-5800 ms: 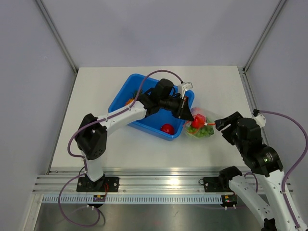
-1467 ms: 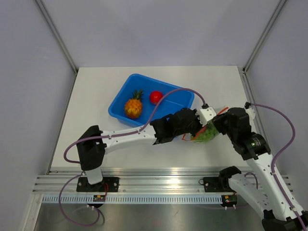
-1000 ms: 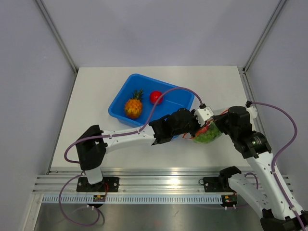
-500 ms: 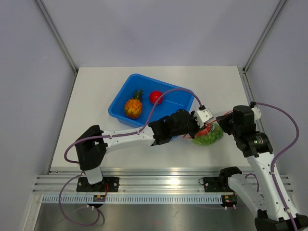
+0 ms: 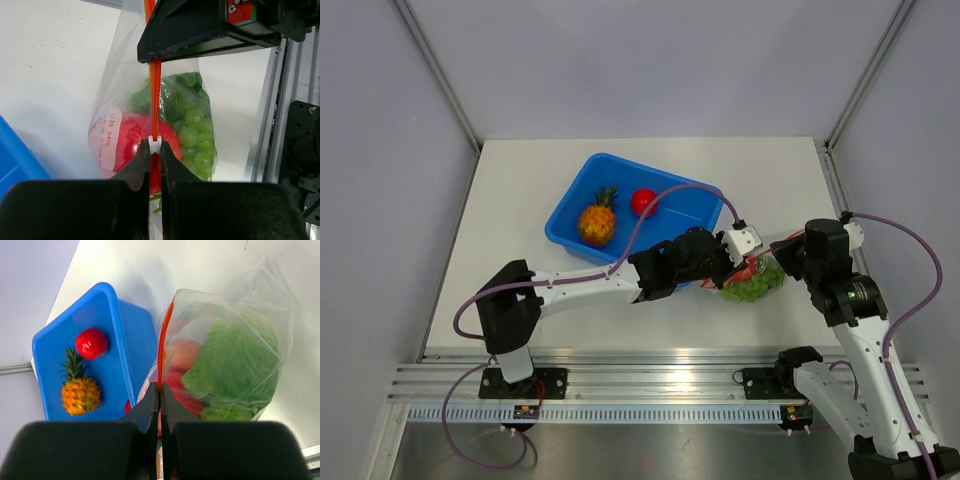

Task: Place the food in the zip-top bag and seal the zipper
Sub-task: Zip the zipper food storage bag at the center of the board.

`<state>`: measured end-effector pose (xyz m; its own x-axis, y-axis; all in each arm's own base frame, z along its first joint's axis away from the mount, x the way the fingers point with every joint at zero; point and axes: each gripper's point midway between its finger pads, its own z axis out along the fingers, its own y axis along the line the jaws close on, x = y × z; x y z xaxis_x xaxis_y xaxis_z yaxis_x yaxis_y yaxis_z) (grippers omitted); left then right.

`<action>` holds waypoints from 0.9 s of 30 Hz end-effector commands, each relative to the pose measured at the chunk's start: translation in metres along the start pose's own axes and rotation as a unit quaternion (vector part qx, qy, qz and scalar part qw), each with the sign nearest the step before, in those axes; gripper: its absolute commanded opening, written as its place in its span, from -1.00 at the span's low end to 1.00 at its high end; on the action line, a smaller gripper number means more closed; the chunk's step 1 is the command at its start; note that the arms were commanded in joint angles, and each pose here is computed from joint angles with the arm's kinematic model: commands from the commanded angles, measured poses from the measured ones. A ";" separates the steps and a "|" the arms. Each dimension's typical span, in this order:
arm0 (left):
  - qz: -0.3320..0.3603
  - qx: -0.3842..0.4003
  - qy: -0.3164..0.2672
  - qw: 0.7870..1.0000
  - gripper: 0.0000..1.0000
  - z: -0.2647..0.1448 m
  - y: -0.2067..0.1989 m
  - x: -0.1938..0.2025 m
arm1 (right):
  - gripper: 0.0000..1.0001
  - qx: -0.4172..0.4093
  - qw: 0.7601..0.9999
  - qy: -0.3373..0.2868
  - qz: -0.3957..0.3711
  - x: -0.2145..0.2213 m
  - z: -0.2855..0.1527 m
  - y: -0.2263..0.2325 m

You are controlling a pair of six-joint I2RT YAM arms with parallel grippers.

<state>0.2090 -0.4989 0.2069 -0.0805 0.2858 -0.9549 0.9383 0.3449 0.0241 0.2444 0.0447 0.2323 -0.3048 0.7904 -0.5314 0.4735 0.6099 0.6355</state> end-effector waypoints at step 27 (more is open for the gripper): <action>-0.026 0.001 0.093 0.995 -1.00 -0.033 0.001 0.070 | -1.00 -0.039 0.987 -0.151 0.026 -0.085 -0.016 0.042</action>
<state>0.2050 -0.4803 0.1948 -0.1033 0.2826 -0.9537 0.9359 0.3524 0.0030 0.2503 0.0427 0.2352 -0.3213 0.7747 -0.5446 0.4823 0.6288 0.6099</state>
